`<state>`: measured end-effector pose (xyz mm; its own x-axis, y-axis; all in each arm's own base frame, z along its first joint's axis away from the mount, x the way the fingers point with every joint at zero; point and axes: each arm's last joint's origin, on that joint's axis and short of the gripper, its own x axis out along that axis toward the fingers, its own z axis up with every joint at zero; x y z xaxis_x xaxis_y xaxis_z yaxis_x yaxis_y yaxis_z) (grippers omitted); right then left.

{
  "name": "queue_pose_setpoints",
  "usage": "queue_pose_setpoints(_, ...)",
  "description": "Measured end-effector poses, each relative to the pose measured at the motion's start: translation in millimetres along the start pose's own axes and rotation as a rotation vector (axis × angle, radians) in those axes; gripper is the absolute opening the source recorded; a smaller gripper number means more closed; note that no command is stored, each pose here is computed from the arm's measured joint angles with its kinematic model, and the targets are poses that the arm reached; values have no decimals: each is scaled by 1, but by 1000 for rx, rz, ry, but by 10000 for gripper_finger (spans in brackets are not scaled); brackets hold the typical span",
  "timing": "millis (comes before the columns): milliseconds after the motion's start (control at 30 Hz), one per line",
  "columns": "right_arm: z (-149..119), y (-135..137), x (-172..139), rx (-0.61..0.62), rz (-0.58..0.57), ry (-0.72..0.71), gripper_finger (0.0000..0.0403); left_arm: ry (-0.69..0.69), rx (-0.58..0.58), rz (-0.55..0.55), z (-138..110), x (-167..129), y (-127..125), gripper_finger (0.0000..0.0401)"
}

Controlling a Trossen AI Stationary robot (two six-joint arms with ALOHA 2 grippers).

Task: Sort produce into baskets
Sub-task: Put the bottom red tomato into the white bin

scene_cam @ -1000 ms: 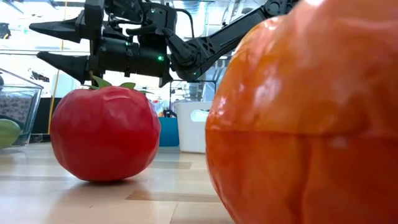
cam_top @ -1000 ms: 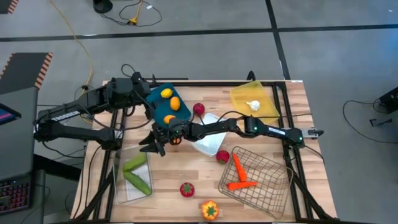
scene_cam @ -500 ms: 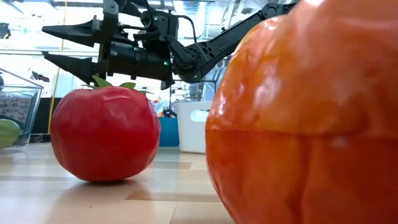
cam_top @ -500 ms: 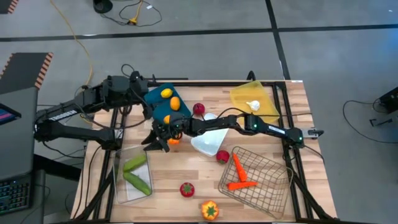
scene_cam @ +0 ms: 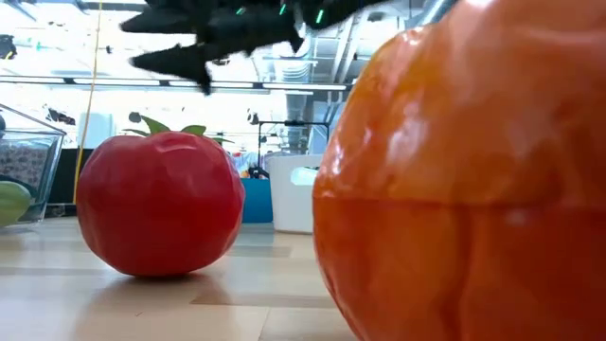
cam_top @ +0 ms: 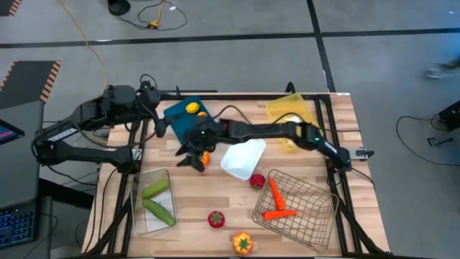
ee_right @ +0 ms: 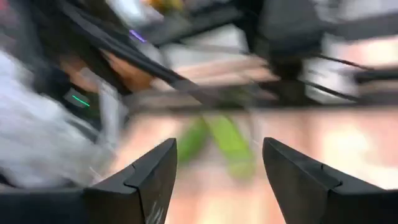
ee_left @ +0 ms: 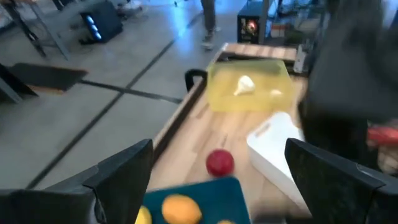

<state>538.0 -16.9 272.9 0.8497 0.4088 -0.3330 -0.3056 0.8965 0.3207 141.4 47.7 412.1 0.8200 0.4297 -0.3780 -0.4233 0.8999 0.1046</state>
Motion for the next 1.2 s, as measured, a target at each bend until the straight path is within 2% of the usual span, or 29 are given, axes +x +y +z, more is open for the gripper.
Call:
queue_pose_setpoints(100,15,22,-30,-89,-165,107,265,20,-12,-58,-3,-3,-1,352)
queue_pose_setpoints(233,28,48,-70,-153,-312,233,265,21,-20,-204,-3,-5,-7,352)
queue_pose_setpoints(400,43,74,-123,-157,-438,326,265,54,-39,-374,-6,1,-21,352)
queue_pose_setpoints(600,46,95,-174,-134,-576,354,265,161,-29,-474,-20,25,-51,352)
queue_pose_setpoints(733,32,105,-204,-88,-685,350,265,212,9,-548,-24,38,-77,352)
queue_pose_setpoints(967,-12,113,-251,33,-906,322,265,291,105,-638,-35,66,-131,352)
queue_pose_setpoints(1133,-34,119,-277,102,-962,280,265,367,61,-682,-49,88,-173,352)
queue_pose_setpoints(1200,-41,120,-283,129,-967,272,265,415,88,-695,-60,96,-188,352)
